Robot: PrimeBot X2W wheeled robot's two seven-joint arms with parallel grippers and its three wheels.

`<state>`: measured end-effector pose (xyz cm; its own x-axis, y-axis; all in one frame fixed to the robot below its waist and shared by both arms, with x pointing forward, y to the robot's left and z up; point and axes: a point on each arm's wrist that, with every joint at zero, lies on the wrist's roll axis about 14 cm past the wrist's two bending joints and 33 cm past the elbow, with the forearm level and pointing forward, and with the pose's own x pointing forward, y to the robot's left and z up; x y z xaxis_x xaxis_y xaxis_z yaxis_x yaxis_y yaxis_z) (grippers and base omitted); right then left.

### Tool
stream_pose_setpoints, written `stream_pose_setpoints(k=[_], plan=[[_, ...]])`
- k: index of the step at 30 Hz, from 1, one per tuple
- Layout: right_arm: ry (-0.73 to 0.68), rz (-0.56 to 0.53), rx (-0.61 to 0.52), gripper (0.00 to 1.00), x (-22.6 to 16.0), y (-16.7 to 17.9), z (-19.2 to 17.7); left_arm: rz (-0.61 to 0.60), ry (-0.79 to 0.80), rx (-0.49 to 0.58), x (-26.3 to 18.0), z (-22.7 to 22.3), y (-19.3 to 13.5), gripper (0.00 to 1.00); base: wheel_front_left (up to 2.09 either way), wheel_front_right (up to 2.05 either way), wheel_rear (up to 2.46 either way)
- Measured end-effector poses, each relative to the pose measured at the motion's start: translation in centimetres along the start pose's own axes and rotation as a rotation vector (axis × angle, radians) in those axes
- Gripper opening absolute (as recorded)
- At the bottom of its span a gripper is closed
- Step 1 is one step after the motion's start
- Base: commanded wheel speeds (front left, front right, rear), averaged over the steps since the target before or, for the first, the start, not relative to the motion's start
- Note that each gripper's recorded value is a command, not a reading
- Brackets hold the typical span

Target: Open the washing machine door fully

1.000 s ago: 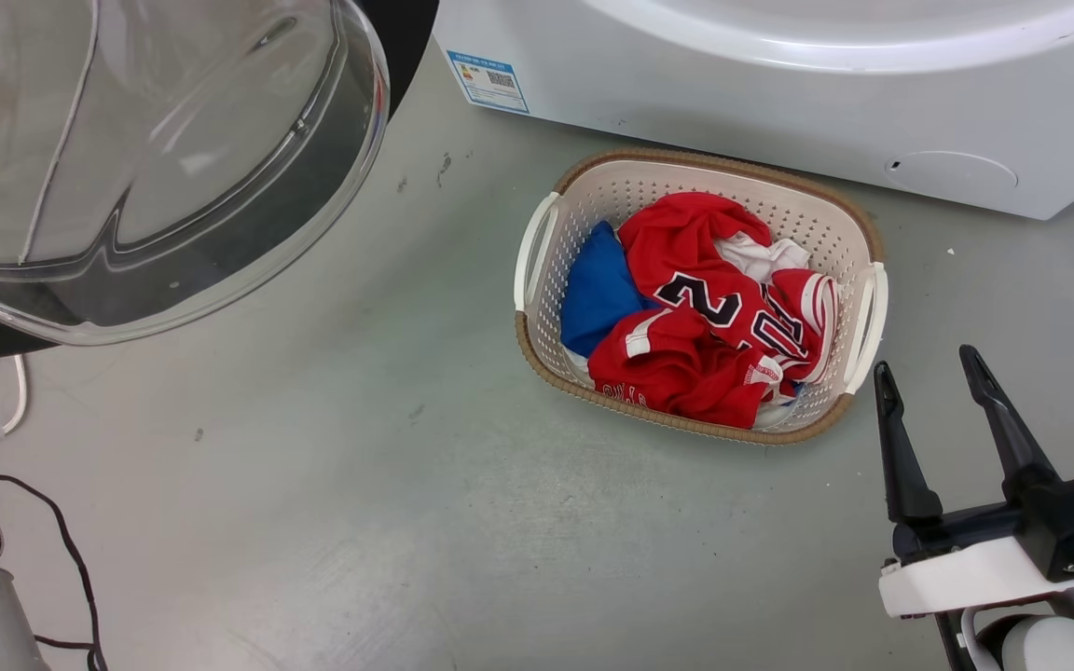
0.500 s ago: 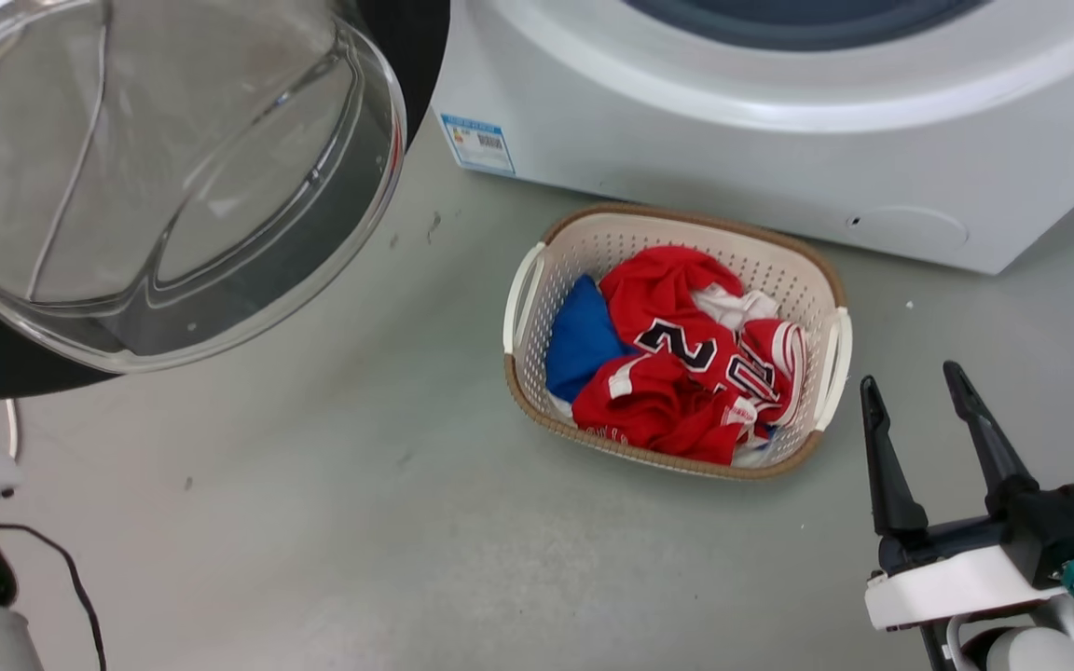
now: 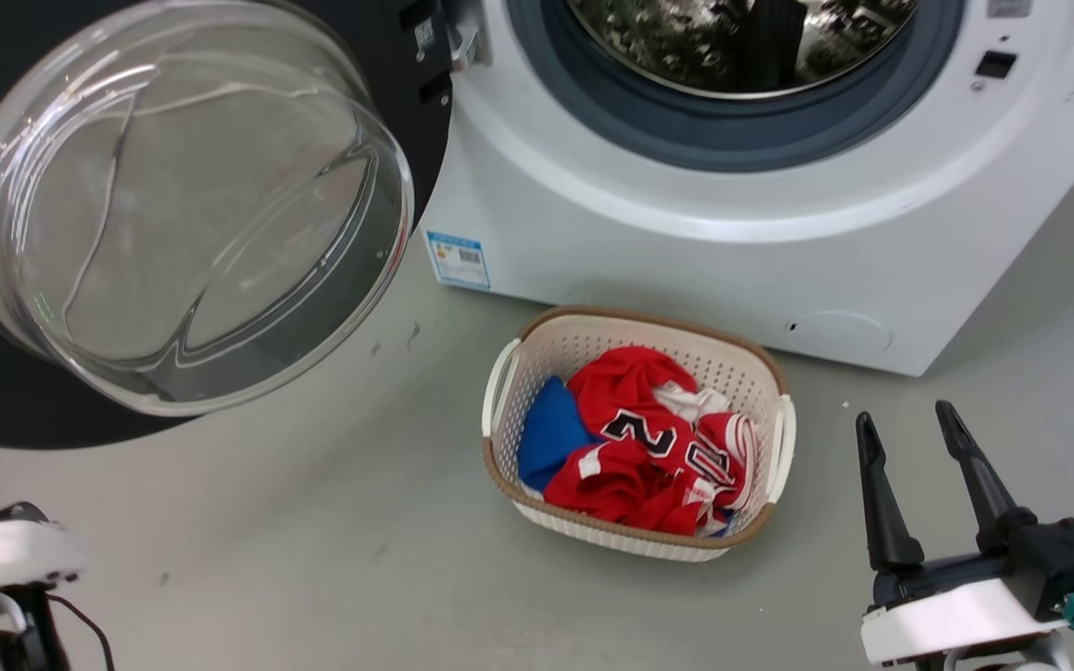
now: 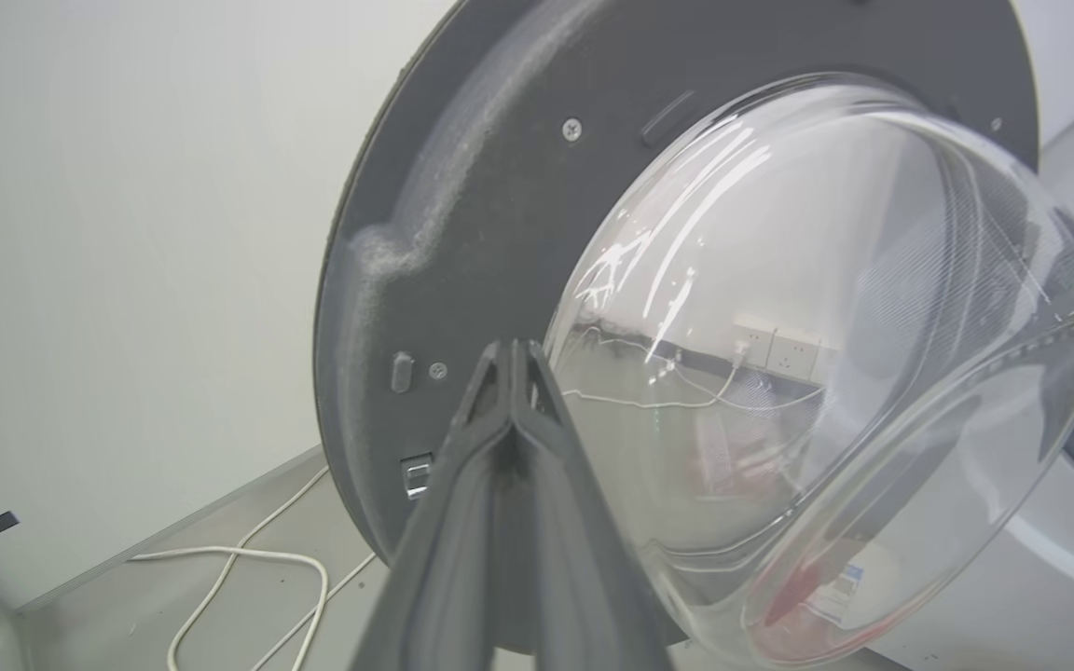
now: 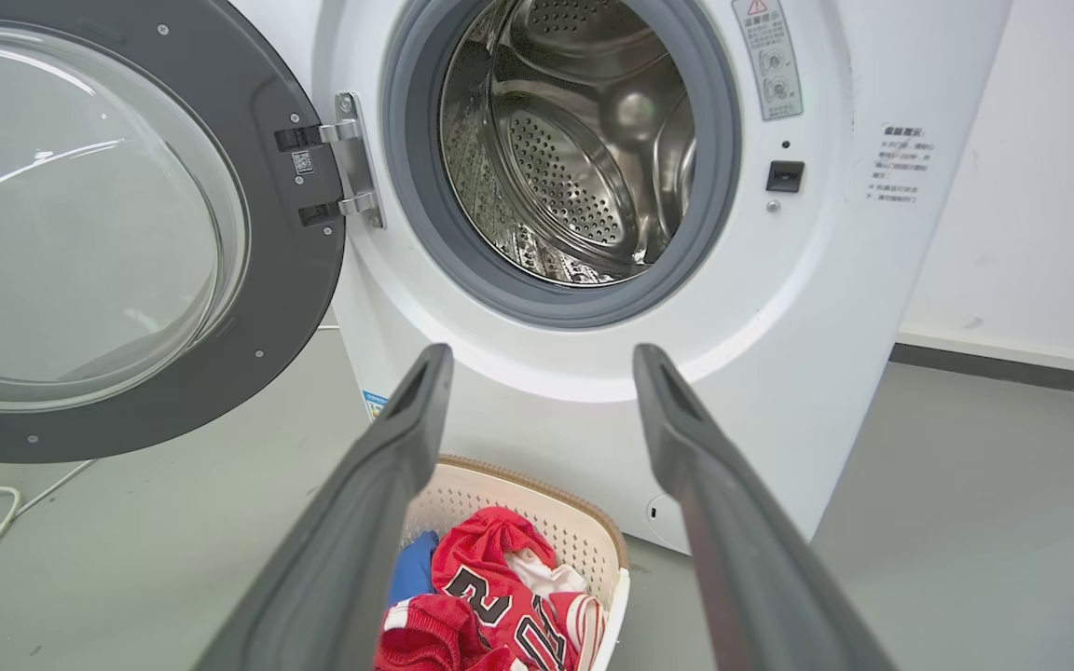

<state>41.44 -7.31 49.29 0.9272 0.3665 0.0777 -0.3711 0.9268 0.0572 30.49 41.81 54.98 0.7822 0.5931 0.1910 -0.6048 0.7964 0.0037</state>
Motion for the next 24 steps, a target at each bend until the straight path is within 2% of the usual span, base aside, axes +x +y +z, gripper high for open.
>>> stream_pose_setpoints(k=[12, 19, 20, 24], plan=[[-0.061, -0.084, -0.028, 1.00, -4.0, -1.7, 3.1, -0.268, -0.067, -0.048, -4.4, 2.4, -8.1, 0.00, 0.00, 0.00, 0.00], [-0.074, -0.139, -0.027, 1.00, -6.3, -2.9, 3.8, -0.406, -0.043, -0.090, -6.6, 1.9, -12.3, 0.00, 0.00, 0.00, 0.00], [-0.075, -0.151, -0.028, 1.00, -6.9, -3.1, 3.9, -0.455, -0.023, -0.108, -7.5, 1.4, -13.9, 0.00, 0.00, 0.00, 0.00], [-0.089, -0.182, -0.027, 1.00, -7.9, -3.7, 4.4, -0.527, 0.018, -0.139, -9.1, 0.5, -16.6, 0.00, 0.00, 0.00, 0.00]])
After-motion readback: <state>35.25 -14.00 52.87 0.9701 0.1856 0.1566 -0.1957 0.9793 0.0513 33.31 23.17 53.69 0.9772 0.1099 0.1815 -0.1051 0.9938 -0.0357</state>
